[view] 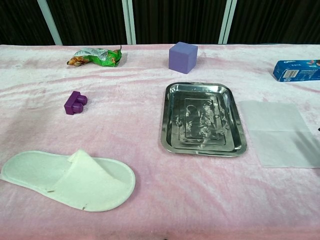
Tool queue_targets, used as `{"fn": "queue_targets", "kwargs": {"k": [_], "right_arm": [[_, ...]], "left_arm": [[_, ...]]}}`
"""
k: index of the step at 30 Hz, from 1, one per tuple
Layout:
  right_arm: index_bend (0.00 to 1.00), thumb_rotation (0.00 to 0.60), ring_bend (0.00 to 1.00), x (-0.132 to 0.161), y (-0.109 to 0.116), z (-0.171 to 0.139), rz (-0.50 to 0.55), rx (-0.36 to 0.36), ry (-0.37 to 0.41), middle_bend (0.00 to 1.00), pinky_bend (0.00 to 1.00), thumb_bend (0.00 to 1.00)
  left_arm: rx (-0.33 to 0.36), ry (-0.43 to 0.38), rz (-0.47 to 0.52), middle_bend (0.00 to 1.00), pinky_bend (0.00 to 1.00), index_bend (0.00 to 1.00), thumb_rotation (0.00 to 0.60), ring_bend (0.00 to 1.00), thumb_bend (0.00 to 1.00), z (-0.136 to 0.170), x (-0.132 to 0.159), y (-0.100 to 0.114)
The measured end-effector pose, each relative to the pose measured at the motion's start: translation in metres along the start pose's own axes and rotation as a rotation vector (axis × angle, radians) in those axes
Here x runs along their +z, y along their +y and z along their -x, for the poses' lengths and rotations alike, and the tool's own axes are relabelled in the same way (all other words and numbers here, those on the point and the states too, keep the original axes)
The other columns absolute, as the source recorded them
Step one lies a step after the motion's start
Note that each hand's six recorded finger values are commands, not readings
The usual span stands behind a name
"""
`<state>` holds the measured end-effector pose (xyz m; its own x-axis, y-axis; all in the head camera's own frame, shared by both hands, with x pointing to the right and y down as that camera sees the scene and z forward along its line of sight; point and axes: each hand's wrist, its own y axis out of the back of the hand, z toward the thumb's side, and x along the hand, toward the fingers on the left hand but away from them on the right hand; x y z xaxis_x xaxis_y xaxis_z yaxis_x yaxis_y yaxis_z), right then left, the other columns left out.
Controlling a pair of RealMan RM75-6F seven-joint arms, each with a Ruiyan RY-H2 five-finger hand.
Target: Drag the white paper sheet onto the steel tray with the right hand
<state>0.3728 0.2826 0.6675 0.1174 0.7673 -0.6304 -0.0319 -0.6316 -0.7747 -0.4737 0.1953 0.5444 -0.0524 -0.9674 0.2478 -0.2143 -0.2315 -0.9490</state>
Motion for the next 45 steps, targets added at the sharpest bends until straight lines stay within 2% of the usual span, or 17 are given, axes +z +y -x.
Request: {"fn": "queue_targets", "kwargs": {"k": [11, 18, 22, 28, 45], "right_arm": [[0.20, 0.600, 0.11, 0.002, -0.015, 0.015, 0.008, -0.009, -0.012, 0.01, 0.20, 0.19], [0.21, 0.600, 0.11, 0.005, -0.016, 0.025, 0.034, -0.027, -0.008, 0.01, 0.20, 0.19], [0.27, 0.600, 0.11, 0.006, -0.017, 0.031, 0.046, -0.029, 0.000, 0.01, 0.20, 0.20], [0.40, 0.600, 0.11, 0.009, -0.017, 0.035, 0.069, -0.034, 0.013, 0.02, 0.20, 0.28], [0.49, 0.600, 0.11, 0.016, -0.016, 0.037, 0.110, -0.038, 0.048, 0.02, 0.20, 0.31]], "left_arm": [[0.002, -0.003, 0.000, 0.08, 0.05, 0.19, 0.600, 0.00, 0.40, 0.000, 0.000, -0.001], [0.004, 0.006, -0.002, 0.08, 0.05, 0.19, 0.600, 0.00, 0.40, 0.000, -0.001, 0.000], [0.001, 0.007, -0.006, 0.08, 0.05, 0.19, 0.600, 0.00, 0.40, 0.000, -0.001, -0.001], [0.002, 0.009, -0.005, 0.08, 0.05, 0.19, 0.600, 0.00, 0.40, -0.001, -0.001, -0.001], [-0.014, 0.021, 0.009, 0.07, 0.05, 0.20, 0.600, 0.00, 0.40, 0.000, -0.002, -0.003]]}}
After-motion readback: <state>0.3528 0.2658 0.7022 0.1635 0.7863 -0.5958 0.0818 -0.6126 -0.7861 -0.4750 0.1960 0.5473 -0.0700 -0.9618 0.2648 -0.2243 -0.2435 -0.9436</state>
